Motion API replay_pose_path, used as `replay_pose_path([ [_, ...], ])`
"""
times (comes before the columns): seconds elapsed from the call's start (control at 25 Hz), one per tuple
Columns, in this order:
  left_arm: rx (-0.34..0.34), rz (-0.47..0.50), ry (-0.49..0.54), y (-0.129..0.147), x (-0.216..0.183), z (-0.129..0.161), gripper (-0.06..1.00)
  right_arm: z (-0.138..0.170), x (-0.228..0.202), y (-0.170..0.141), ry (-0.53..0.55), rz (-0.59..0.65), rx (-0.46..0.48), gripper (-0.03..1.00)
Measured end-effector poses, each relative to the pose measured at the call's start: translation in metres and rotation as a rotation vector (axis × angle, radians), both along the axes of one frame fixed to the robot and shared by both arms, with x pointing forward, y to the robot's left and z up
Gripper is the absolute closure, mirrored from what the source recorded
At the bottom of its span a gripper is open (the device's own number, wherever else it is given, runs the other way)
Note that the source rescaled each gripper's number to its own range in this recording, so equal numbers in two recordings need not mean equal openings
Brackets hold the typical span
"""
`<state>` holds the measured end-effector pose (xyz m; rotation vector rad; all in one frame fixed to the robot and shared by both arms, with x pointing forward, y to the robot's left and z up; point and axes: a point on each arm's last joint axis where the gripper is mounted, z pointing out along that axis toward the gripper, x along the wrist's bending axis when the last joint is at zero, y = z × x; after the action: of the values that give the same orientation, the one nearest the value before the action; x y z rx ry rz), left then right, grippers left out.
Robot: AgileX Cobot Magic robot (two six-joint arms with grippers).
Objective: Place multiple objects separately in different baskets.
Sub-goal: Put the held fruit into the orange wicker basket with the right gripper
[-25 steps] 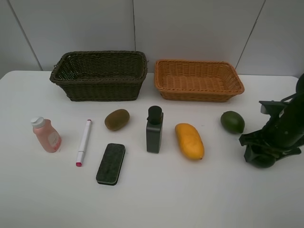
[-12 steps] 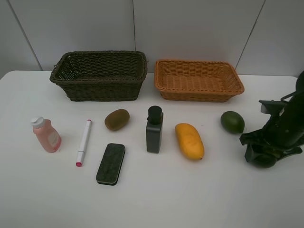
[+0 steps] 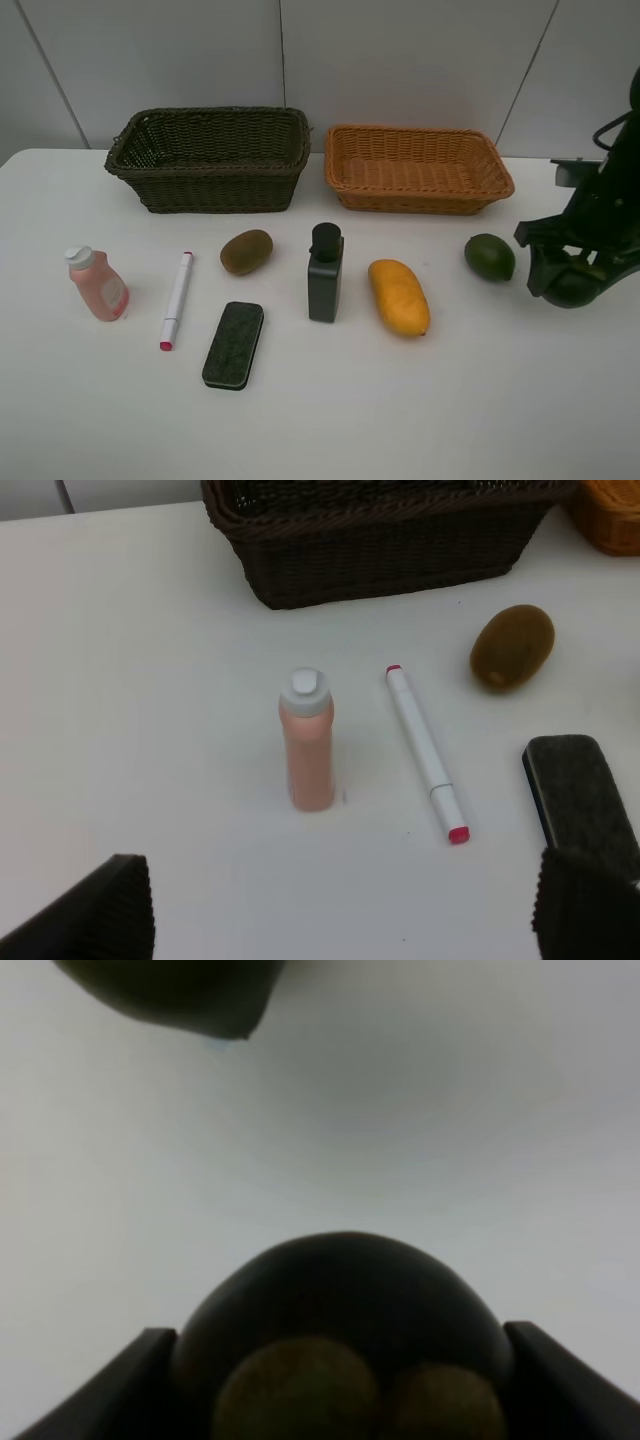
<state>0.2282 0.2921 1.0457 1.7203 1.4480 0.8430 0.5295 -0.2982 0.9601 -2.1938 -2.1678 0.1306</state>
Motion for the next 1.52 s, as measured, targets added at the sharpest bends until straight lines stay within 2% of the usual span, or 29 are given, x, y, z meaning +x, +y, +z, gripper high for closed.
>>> replay_pose_path([
  [0.24, 0.000, 0.000, 0.000, 0.000, 0.000, 0.000, -0.05, 0.037, 0.030, 0.001, -0.144, -0.005, 0.014, 0.40],
  [0.48, 0.000, 0.000, 0.000, 0.000, 0.000, 0.000, -0.05, 0.068, 0.061, 0.002, -0.399, -0.006, 0.024, 0.40],
  [0.76, 0.000, 0.000, 0.000, 0.000, 0.000, 0.000, -0.05, 0.078, 0.093, 0.003, -0.749, 0.026, 0.020, 0.40],
  [0.88, 0.000, 0.000, 0.000, 0.000, 0.000, 0.000, -0.05, 0.072, 0.108, 0.005, -0.842, 0.064, 0.011, 0.40],
  [1.16, 0.000, 0.000, 0.000, 0.000, 0.000, 0.000, -0.05, 0.047, 0.132, 0.022, -0.955, 0.094, 0.036, 0.40],
  [1.52, 0.000, 0.000, 0.000, 0.000, 0.000, 0.000, -0.05, 0.011, 0.145, 0.049, -0.960, 0.129, 0.073, 0.40],
])
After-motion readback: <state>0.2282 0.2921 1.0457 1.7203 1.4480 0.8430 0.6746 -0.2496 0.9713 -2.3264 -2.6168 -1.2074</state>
